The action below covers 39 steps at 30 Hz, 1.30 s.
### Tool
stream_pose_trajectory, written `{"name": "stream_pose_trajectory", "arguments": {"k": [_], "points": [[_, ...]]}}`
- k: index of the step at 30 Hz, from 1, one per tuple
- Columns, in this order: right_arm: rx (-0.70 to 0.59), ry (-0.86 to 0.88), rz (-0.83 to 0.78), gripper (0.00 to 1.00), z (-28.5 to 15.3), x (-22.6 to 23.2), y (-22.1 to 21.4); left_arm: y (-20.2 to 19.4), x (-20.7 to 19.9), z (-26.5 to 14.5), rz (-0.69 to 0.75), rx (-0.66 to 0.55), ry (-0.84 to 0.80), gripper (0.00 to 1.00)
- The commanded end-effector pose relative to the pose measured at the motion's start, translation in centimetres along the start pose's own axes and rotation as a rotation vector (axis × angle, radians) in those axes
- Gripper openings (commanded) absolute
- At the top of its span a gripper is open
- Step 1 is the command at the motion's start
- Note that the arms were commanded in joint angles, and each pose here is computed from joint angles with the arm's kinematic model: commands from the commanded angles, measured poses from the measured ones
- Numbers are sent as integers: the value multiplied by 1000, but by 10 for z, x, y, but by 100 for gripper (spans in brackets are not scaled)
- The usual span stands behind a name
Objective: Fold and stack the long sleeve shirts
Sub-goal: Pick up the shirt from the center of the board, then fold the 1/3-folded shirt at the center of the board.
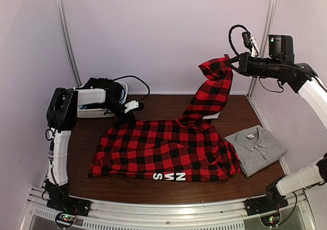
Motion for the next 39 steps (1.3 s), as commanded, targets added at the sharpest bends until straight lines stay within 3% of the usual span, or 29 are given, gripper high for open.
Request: {"name": "stream_pose_trajectory", "arguments": {"k": [1,6,11,18,27,39], "points": [[-15,-52,1,0,-8,-8,-4,1,4,-5,-10,-28,-4,26],[-6,-61,6,0,-7,-12,-8,7,8,-14,-17,-36,15,0],[3,-75,15,0,-9,-15,-13,26,9,-43,-38,-29,69,0],[76,-79,36,0,-13,-18,-29,44,-26,-75,-96,106,134,0],[145,-53,103,0,-47,-13,-57,54,-97,-77,-87,192,223,0],[171,-66,218,0,-95,-8,-89,48,-129,-74,-57,312,258,0]]}}
Point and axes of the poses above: each gripper's point midway between its finger pads, its own z axis out along the fingers, its own x axis along the line the jaws close on, y = z × x, the point moved 7 cm from there along -z, back along the fingers, and after that the axes turned 12 degrees about z, right-handed, at the moved point
